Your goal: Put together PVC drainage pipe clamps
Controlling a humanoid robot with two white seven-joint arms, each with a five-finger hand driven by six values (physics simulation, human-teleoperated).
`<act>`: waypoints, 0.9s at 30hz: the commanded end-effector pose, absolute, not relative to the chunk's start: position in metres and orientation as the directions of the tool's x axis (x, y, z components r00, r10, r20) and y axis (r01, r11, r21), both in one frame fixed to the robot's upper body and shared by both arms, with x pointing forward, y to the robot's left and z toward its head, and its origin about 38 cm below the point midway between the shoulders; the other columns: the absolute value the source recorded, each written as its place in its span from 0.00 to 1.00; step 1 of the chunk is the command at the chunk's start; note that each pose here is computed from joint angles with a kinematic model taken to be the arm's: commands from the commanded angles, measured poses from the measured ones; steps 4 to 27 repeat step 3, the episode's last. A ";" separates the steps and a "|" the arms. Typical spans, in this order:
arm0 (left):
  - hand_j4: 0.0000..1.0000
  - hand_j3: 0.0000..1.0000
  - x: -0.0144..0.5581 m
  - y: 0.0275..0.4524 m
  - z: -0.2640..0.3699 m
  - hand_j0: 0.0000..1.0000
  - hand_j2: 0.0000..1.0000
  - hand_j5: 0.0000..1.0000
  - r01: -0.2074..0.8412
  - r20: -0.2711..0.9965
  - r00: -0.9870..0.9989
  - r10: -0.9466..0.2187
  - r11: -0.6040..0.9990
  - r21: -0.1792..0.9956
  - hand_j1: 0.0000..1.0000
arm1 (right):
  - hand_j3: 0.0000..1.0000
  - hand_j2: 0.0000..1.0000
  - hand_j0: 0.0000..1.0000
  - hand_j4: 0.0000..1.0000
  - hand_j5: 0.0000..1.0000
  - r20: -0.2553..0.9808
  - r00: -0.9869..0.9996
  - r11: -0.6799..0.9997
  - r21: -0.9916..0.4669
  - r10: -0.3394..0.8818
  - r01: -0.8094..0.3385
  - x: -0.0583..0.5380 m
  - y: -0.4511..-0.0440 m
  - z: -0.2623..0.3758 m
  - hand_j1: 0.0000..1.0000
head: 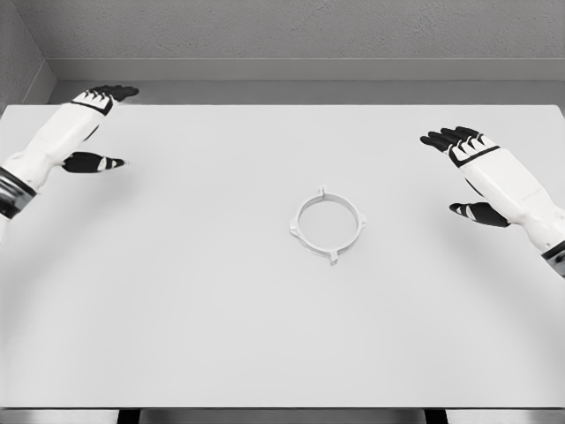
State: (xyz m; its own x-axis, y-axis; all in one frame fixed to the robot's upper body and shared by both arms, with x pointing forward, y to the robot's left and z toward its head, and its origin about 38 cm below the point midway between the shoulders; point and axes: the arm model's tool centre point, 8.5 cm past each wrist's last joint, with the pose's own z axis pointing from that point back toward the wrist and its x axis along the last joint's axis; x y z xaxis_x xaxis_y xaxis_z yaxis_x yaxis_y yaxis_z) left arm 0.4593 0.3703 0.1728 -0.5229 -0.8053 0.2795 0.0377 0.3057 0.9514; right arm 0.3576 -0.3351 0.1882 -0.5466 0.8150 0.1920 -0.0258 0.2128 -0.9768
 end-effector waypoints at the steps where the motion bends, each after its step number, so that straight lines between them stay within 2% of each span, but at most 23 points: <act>1: 1.00 1.00 0.456 0.392 0.182 1.00 1.00 1.00 0.017 0.271 -0.496 -0.825 0.303 0.953 1.00 | 1.00 1.00 1.00 1.00 1.00 0.197 -0.547 0.219 -0.975 0.814 -0.025 0.358 -0.335 0.189 1.00; 27: 1.00 1.00 0.455 0.394 0.181 1.00 1.00 1.00 0.016 0.273 -0.492 -0.827 0.305 0.952 1.00 | 1.00 1.00 1.00 1.00 1.00 0.198 -0.547 0.220 -0.975 0.813 -0.025 0.357 -0.335 0.189 1.00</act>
